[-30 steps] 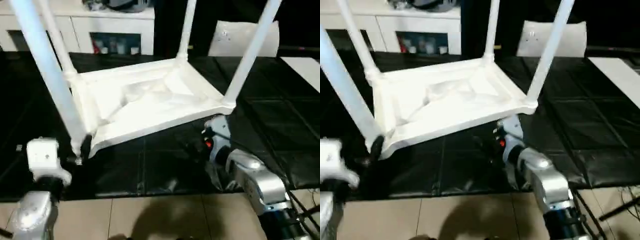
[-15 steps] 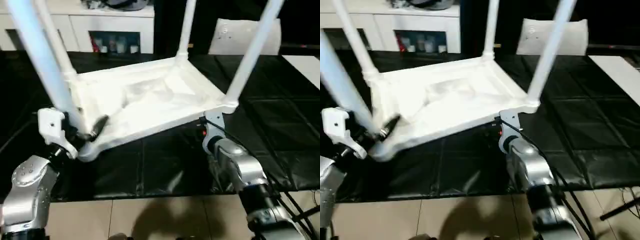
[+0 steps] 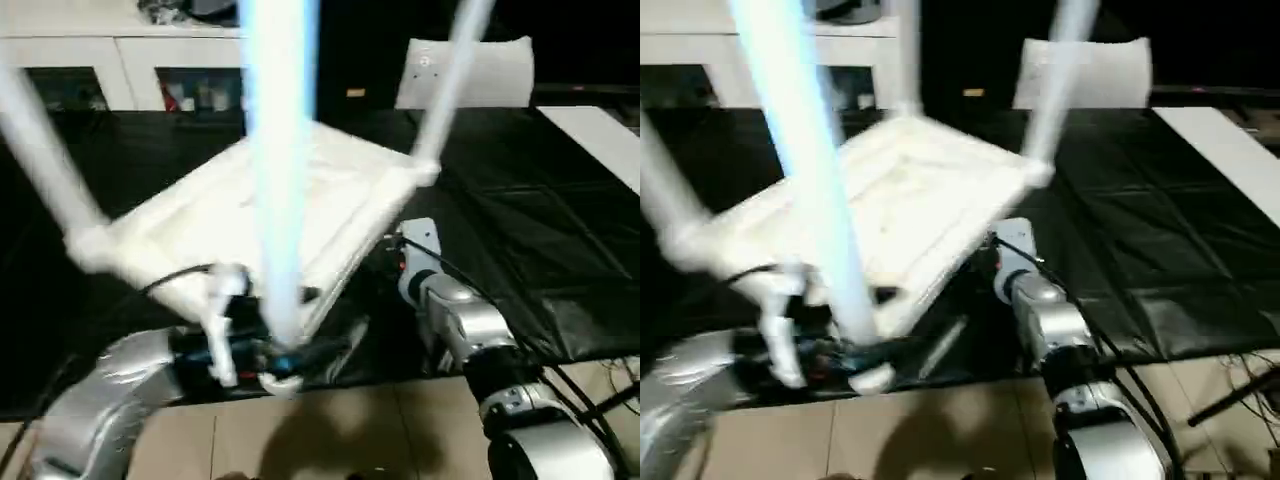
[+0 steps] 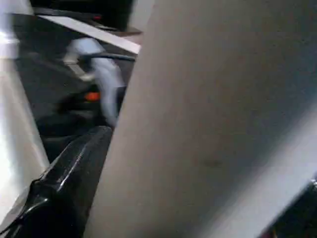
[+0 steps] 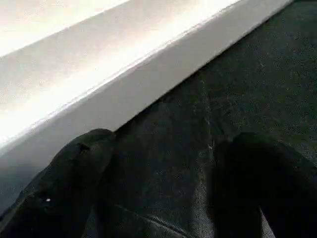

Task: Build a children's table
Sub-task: Rotate table base

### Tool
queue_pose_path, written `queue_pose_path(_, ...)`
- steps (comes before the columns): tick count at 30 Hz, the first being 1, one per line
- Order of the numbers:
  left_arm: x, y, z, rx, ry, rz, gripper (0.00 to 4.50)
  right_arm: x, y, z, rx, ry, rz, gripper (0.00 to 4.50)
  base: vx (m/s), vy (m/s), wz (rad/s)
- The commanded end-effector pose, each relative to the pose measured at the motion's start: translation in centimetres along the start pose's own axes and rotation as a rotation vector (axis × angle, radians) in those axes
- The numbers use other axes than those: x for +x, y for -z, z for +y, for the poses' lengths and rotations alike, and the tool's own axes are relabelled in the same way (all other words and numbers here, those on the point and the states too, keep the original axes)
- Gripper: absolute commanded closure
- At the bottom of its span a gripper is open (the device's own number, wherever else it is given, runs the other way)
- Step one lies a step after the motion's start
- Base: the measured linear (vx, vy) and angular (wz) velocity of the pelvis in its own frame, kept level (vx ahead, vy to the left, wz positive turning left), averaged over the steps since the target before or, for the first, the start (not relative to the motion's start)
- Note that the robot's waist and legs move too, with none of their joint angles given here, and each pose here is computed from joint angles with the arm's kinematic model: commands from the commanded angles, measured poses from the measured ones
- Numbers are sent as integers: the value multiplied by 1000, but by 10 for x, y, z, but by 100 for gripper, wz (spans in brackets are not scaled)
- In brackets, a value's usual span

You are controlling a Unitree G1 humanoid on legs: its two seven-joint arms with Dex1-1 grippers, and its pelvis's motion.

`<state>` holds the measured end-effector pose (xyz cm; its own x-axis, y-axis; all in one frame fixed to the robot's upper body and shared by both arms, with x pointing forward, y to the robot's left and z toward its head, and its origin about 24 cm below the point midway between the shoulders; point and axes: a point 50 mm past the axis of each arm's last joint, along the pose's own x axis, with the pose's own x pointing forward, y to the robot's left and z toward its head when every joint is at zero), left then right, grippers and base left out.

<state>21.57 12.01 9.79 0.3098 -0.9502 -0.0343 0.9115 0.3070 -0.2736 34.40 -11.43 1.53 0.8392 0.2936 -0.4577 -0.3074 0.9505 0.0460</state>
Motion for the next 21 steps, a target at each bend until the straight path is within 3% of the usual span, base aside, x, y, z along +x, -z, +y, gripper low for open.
queue_pose_path(1,21,-8,-2,13,67,-28,3,5,-15,18,-40,-92,-51,0,0,0,0)
queue_pose_path(5,46,-15,0,40,104,-59,3,6,-19,25,-41,-134,-69,0,0,0,0)
queue_pose_path(6,63,-21,5,83,98,-76,3,7,-20,26,-48,-135,-72,0,0,0,0)
queue_pose_path(15,99,-34,5,94,141,-139,3,8,-19,36,-35,-211,-93,0,0,0,0)
queue_pose_path(20,103,-38,23,162,-2,-153,3,7,-15,8,-8,-18,-78,0,0,0,0)
queue_pose_path(21,97,-40,33,177,-63,-145,3,4,-16,-8,26,37,-95,0,0,0,0)
